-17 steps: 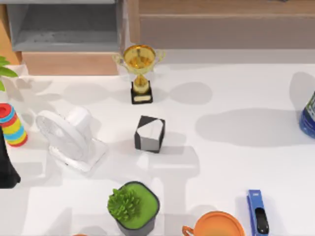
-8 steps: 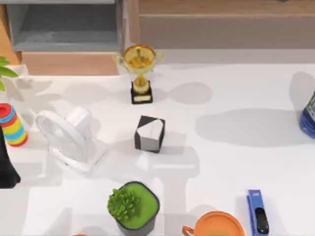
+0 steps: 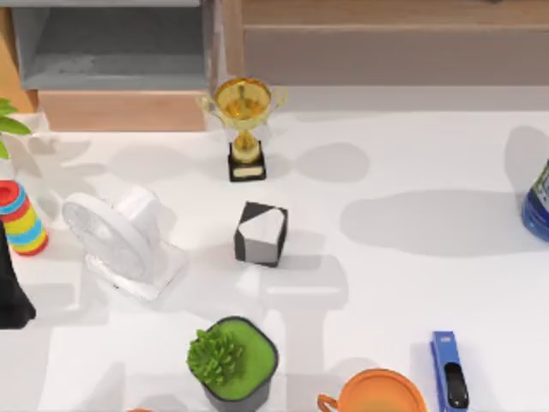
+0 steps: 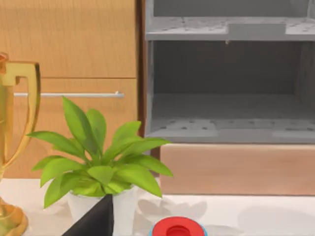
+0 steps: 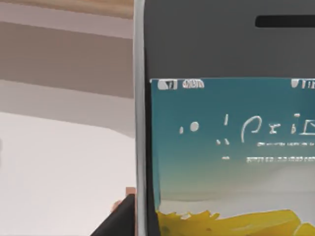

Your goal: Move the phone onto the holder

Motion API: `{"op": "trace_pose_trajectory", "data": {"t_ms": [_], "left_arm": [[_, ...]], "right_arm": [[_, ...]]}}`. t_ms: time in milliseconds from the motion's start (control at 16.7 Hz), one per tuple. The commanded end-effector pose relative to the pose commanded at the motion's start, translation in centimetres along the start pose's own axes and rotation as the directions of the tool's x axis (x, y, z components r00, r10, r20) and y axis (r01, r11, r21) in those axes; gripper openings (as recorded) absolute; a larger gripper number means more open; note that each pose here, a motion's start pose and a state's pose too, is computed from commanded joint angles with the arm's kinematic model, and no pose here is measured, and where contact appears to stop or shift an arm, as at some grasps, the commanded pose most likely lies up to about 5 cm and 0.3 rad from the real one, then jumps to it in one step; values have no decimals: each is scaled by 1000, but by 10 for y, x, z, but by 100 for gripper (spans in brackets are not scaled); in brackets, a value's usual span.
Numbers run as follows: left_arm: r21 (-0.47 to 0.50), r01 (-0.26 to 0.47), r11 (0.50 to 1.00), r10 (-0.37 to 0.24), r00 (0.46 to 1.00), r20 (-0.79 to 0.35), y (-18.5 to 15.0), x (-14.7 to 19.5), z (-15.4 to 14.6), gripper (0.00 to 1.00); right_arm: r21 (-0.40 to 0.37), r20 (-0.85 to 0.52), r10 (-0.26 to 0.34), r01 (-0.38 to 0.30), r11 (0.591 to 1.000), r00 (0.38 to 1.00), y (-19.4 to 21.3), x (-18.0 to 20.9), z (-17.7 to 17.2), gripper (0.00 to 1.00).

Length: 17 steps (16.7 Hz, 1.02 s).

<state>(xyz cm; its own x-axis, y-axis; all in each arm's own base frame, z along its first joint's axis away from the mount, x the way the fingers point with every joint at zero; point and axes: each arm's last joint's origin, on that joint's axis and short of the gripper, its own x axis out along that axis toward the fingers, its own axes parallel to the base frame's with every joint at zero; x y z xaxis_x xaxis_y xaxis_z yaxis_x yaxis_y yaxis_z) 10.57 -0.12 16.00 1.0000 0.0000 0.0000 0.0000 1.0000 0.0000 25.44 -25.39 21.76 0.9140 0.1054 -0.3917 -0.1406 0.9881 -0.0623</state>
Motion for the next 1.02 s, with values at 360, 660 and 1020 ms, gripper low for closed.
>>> {"op": "trace_pose_trajectory", "data": {"t_ms": [360, 660, 1020], "left_arm": [[0, 0, 1000, 0, 1000, 0, 0, 0, 0, 100], [0, 0, 1000, 0, 1000, 0, 0, 0, 0, 100], [0, 0, 1000, 0, 1000, 0, 0, 0, 0, 100]], "right_arm": [[36, -15, 51, -50, 998, 999, 13, 21, -13, 0], [36, -15, 51, -50, 998, 999, 13, 21, -13, 23], [36, -15, 51, -50, 998, 999, 13, 21, -13, 68]]}}
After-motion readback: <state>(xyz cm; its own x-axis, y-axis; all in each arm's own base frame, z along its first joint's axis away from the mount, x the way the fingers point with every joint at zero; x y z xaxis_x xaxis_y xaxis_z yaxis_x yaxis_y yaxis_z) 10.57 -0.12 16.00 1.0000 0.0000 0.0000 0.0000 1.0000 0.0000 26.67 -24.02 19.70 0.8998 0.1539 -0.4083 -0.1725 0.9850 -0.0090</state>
